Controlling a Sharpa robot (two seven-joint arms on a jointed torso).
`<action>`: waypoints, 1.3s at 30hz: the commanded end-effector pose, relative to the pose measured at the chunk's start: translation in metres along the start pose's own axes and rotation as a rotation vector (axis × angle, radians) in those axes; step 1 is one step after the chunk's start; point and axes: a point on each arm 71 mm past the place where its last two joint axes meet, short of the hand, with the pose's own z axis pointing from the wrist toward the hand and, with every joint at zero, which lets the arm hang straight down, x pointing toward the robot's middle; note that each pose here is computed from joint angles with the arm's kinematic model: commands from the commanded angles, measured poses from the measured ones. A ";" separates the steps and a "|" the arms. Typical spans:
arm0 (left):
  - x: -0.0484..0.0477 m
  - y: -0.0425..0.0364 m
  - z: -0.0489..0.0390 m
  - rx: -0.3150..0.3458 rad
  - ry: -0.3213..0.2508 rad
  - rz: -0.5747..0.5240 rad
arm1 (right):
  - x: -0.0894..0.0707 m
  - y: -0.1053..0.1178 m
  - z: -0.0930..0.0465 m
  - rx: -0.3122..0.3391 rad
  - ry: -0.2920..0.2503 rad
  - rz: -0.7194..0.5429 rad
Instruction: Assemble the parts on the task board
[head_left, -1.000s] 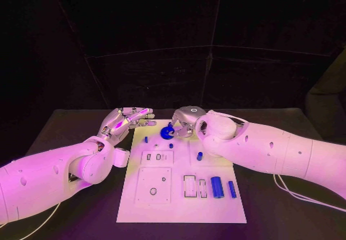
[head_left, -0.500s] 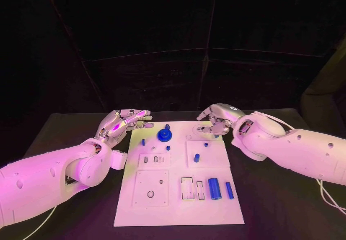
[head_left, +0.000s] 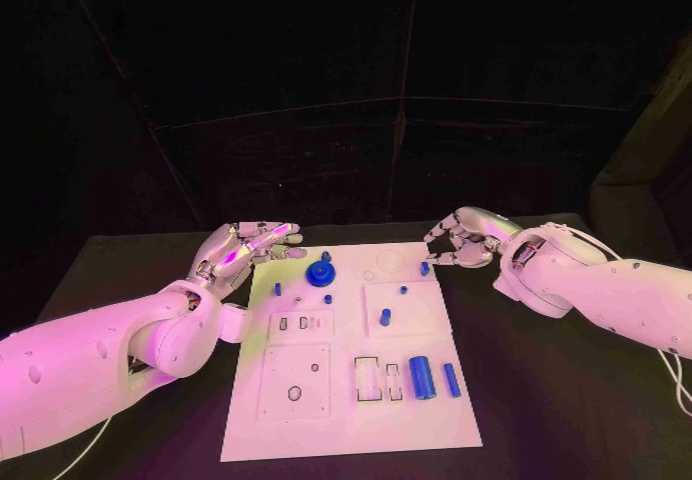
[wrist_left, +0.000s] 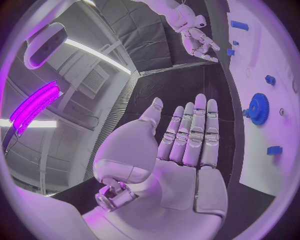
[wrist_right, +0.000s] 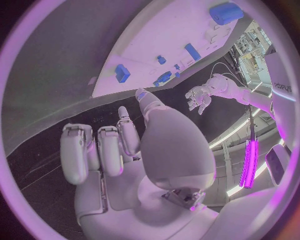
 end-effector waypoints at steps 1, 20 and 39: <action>0.0013 -0.0010 0.0008 0.010 0.013 -0.008 | 0.004 -0.003 -0.001 -0.037 0.033 0.034; -0.0016 -0.0001 0.0010 0.009 0.006 -0.003 | 0.027 -0.013 -0.003 -0.036 0.082 0.048; -0.0025 0.0006 0.0014 0.005 0.007 -0.003 | 0.030 -0.018 0.005 -0.017 0.075 0.044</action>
